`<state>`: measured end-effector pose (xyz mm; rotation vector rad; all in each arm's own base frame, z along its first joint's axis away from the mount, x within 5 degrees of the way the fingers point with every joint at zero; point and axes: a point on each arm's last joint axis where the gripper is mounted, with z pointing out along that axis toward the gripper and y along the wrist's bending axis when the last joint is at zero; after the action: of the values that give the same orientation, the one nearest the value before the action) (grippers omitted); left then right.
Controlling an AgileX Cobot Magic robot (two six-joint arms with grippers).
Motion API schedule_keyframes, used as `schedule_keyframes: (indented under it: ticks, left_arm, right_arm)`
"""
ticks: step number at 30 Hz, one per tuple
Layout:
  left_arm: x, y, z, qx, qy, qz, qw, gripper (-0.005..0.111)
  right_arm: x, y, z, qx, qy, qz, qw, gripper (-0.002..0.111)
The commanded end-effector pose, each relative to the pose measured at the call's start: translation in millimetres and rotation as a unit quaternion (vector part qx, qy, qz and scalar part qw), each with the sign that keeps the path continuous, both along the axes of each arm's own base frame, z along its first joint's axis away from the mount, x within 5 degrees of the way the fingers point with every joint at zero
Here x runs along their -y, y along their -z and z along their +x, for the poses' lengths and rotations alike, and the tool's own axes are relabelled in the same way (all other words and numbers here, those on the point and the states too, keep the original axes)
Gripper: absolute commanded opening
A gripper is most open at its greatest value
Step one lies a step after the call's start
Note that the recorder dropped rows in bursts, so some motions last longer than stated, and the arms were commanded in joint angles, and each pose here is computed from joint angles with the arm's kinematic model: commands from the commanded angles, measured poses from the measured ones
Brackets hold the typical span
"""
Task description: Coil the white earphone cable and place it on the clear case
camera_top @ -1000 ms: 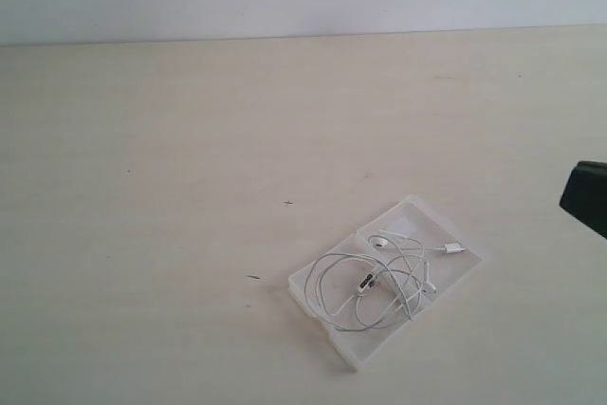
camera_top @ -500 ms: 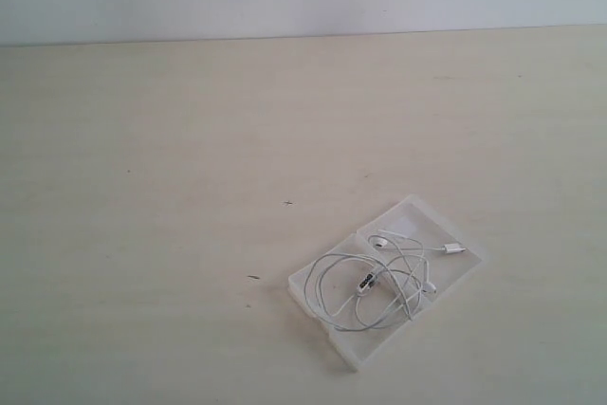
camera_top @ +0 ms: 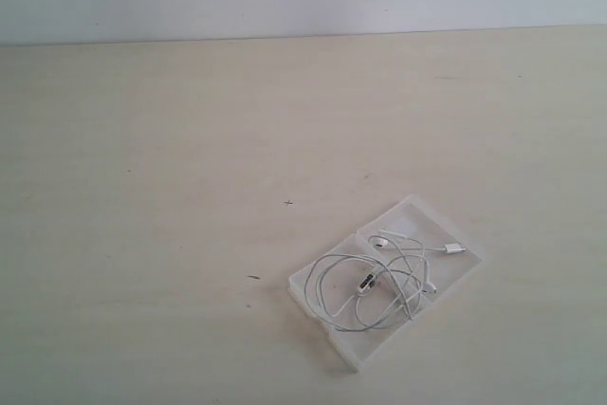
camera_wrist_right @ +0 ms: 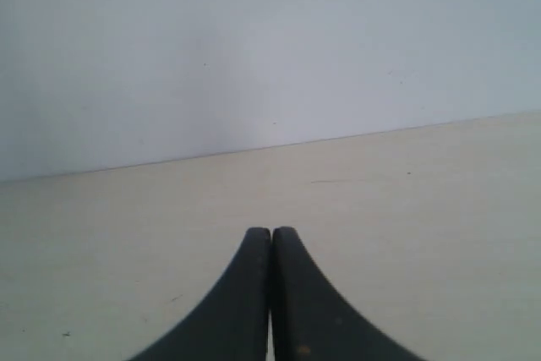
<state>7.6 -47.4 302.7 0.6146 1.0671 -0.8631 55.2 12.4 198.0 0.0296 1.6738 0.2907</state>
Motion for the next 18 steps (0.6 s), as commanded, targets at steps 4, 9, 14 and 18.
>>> schedule_keyframes:
  ticks: [4,9,14,18]
  left_arm:
    - [-0.5,1.6,-0.5,-0.001,-0.001,-0.002,1.000,0.000]
    - [-0.5,1.6,-0.5,-0.001,-0.001,-0.002,1.000,0.000]
    - [-0.5,1.6,-0.5,-0.001,-0.001,-0.002,1.000,0.000]
    - [-0.5,1.6,-0.5,-0.001,-0.001,-0.002,1.000,0.000]
  right_arm:
    - [1.3,1.0,-0.1,0.006,0.006,-0.020,1.000,0.000]
    - [4.8,2.2,0.3,-0.002,0.026,-0.018,0.999,0.000]
    - [6.0,2.4,0.4,-0.002,0.032,-0.027,0.999,0.000]
    - [6.0,2.4,0.4,-0.002,0.032,-0.027,0.999,0.000]
